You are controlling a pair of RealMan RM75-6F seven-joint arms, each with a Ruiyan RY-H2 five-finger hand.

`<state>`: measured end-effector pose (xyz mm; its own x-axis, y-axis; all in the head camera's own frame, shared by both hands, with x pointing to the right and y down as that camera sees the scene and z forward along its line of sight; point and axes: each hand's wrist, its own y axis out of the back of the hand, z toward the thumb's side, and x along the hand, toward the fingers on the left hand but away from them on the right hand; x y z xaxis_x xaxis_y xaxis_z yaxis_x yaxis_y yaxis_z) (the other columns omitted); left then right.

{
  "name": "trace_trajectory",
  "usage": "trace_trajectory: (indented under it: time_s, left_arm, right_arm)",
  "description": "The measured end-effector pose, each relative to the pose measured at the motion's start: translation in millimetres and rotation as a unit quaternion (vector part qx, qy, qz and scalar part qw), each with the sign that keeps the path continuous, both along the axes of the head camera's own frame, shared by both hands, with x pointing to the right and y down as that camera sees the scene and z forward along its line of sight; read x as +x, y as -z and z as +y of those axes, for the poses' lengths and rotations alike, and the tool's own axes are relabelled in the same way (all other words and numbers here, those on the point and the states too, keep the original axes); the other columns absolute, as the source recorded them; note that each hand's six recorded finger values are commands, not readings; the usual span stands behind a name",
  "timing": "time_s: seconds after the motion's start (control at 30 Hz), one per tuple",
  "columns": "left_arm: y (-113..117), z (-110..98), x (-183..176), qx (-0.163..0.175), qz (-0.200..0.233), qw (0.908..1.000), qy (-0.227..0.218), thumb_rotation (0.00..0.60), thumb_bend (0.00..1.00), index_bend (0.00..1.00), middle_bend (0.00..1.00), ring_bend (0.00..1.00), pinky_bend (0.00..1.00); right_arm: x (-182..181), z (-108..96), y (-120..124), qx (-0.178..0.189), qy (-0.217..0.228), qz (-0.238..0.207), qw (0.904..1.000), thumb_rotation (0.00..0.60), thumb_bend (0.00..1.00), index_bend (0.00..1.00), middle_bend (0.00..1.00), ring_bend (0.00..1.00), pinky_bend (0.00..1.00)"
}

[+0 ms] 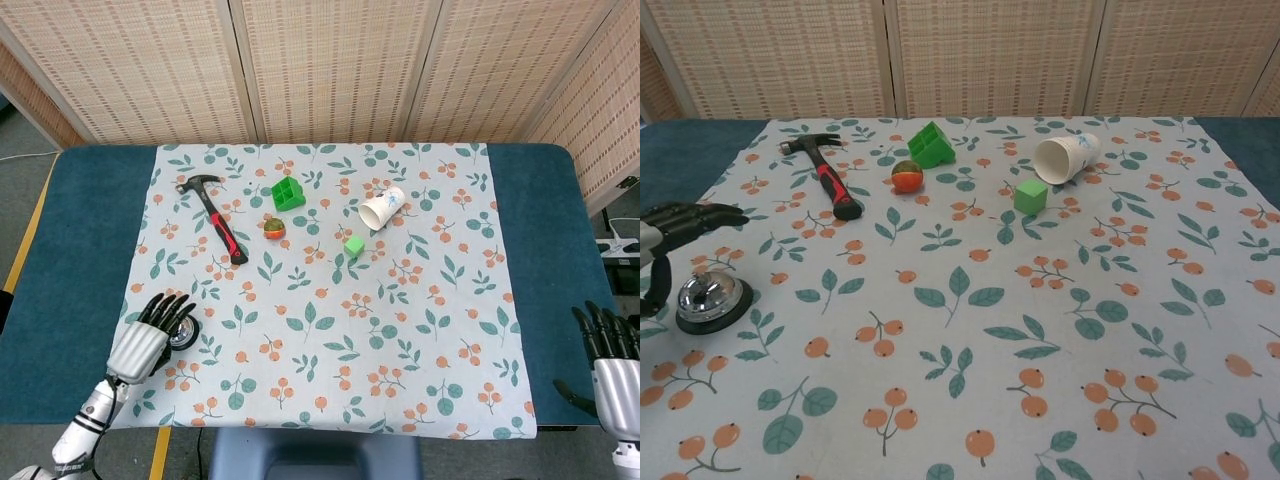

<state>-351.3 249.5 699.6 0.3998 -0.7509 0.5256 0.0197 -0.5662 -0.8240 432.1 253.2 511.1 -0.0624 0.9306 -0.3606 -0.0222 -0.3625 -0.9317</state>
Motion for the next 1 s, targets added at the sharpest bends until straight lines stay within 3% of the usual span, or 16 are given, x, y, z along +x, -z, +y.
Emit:
trace_trajectory:
  time_s: [0.27, 0.53, 0.73, 0.87, 1.0]
  left_arm:
    - [-43, 16, 16, -0.046, 0.014, 0.9988, -0.001, 0.600, 1.00, 0.00, 0.00, 0.00, 0.04]
    - [-62, 24, 10, -0.072, -0.002, 0.9974, -0.002, 0.600, 1.00, 0.00, 0.00, 0.00, 0.04]
    - [-30, 10, 16, -0.013, 0.036, 0.9992, -0.007, 0.600, 1.00, 0.00, 0.00, 0.00, 0.06]
    - [15, -2, 9, 0.048, 0.057, 0.9971, -0.017, 0.600, 1.00, 0.00, 0.00, 0.00, 0.08]
    - [52, -9, -11, 0.078, 0.056, 0.9954, -0.005, 0.600, 0.99, 0.00, 0.00, 0.00, 0.10]
  right_arm:
    - [0, 1, 1, 0.002, -0.001, 0.000, 1.0000, 0.600, 0.02, 0.00, 0.00, 0.00, 0.08]
    - [0, 1, 1, 0.002, 0.002, 0.000, 1.0000, 0.600, 0.02, 0.00, 0.00, 0.00, 0.08]
    - [0, -1, 1, 0.004, 0.000, -0.003, 1.0000, 0.600, 0.02, 0.00, 0.00, 0.00, 0.08]
    - [0, -1, 1, 0.003, -0.002, -0.002, 1.0000, 0.600, 0.02, 0.00, 0.00, 0.00, 0.08]
    - [-1, 0, 0, 0.003, 0.002, -0.001, 1.0000, 0.600, 0.02, 0.00, 0.00, 0.00, 0.08]
